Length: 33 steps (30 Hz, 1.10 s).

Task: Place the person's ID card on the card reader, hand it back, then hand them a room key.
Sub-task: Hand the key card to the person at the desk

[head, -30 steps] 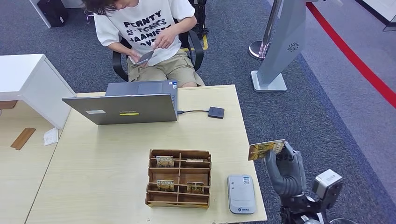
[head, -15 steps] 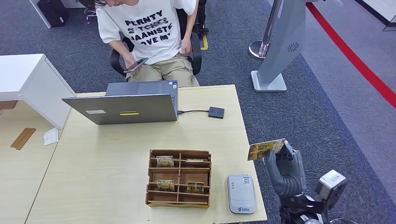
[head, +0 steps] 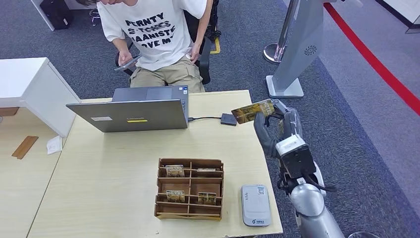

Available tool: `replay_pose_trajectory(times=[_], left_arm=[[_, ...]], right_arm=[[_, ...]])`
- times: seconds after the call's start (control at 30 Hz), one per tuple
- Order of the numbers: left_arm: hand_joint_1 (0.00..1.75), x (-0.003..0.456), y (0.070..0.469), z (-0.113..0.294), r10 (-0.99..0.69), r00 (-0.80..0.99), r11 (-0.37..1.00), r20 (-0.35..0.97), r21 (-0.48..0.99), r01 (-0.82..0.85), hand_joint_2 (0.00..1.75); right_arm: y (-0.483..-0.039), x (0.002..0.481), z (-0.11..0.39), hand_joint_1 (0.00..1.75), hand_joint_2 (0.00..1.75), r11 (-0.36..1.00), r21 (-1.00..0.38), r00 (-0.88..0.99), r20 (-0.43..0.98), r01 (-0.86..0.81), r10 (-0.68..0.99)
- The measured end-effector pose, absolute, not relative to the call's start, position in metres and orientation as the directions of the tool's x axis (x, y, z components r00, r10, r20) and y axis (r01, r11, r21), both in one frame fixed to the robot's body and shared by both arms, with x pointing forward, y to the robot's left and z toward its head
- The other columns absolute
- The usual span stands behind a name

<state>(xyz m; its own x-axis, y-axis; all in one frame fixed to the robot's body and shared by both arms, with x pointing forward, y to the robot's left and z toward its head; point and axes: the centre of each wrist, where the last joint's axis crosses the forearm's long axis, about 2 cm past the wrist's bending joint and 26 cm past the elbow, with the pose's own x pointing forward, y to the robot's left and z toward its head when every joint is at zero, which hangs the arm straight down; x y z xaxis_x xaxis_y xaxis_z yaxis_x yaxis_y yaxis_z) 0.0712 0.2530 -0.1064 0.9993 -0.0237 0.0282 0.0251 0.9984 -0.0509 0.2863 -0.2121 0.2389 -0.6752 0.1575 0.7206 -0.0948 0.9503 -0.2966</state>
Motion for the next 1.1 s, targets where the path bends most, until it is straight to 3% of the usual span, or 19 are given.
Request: replay_pose_trajectory(times=[0.6, 1.1], left_arm=[[0.00, 0.089, 0.250, -0.103, -0.110, 0.993, 0.993, 0.040, -0.046, 0.112, 0.00], [0.00, 0.092, 0.250, -0.102, -0.126, 0.992, 0.990, 0.016, -0.056, 0.127, 0.00]], right_arm=[[-0.175, 0.349, 0.272, 1.75, 1.75, 0.719, -0.684, -0.678, 0.473, 0.119, 0.562], [-0.166, 0.363, 0.265, 1.75, 1.75, 0.644, -0.756, -0.659, 0.428, 0.114, 0.619]])
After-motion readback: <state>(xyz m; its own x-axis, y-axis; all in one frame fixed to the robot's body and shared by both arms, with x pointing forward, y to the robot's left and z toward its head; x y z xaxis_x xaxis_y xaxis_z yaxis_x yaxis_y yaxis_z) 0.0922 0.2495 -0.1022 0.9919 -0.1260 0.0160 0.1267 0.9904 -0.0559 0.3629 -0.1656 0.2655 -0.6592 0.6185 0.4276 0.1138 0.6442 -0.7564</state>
